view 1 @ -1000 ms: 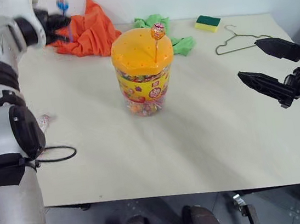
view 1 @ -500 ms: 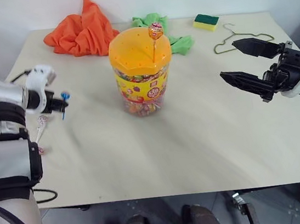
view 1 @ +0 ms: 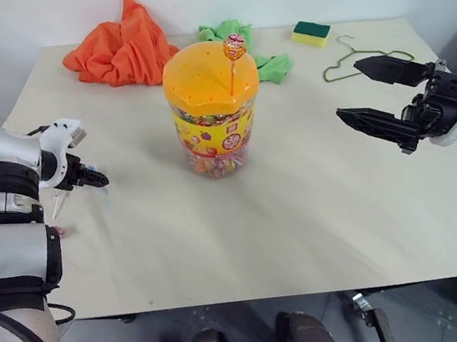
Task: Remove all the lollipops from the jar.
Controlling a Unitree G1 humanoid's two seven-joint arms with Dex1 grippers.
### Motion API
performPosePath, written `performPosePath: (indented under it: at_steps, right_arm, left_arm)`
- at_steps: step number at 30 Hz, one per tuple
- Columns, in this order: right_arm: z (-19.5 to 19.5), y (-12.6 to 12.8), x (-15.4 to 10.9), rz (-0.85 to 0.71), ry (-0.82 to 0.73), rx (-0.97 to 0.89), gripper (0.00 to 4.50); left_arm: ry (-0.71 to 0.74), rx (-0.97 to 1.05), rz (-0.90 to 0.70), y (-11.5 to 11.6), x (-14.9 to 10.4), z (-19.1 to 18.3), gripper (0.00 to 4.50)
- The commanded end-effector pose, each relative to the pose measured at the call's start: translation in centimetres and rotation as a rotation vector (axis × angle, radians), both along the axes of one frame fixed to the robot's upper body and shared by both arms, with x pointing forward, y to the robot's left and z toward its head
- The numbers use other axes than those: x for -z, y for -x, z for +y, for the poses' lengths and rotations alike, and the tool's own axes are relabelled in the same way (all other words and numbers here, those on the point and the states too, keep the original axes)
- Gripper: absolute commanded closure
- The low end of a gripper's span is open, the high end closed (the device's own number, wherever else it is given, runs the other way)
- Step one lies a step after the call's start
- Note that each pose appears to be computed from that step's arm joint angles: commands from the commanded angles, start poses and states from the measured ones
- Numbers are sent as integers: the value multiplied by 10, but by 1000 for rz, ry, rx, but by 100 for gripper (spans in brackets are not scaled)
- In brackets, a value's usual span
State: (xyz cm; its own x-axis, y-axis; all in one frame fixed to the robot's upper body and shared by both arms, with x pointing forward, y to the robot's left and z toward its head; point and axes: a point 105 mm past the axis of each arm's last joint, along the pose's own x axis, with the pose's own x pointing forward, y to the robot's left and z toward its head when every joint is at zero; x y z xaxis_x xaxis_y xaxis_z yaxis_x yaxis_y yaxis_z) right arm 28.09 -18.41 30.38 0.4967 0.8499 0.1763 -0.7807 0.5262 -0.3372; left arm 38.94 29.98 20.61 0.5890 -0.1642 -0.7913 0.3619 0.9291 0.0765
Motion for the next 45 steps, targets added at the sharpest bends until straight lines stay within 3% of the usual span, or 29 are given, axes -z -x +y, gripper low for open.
performPosePath:
  at_steps: [1, 3, 5, 9, 12, 17, 22, 30, 37, 41, 45]
  right_arm:
    - [-3, 10, -12, -51, 19, 2, 0]
    - [-2, 12, -13, -51, 26, 1, 0]
    - [-1, 13, -13, -51, 30, 0, 0]
    - [13, 8, -13, -48, 28, -4, 0]
    - [27, -2, -12, -45, 16, -8, 0]
    - [52, -21, -15, -56, -42, -43, 0]
    - [82, -37, -19, -56, -80, -107, 0]
    - [129, -48, -20, -18, -90, -251, 0]
    - [152, -58, -22, -8, -89, -306, 0]
    - [159, -58, -28, -13, -91, -328, 92]
    - [158, -56, -34, -34, -86, -337, 232]
  left_arm:
    - [-30, 41, -90, 6, -42, 1, 71]
    - [-33, 68, -124, 11, -56, 0, 10]
    - [-28, 82, -159, 15, -66, -2, 4]
    - [115, 219, -348, 25, -101, -22, 4]
    - [275, 428, -620, 33, -125, -44, 4]
    - [428, 637, -795, 54, -118, -55, 4]
    - [568, 962, -877, 91, -105, -61, 4]
    - [660, 1082, -905, 118, -87, -55, 4]
    - [651, 1050, -926, 121, -82, -57, 4]
    - [657, 1047, -937, 125, -80, -59, 0]
    - [658, 1043, -943, 127, -80, -60, 0]
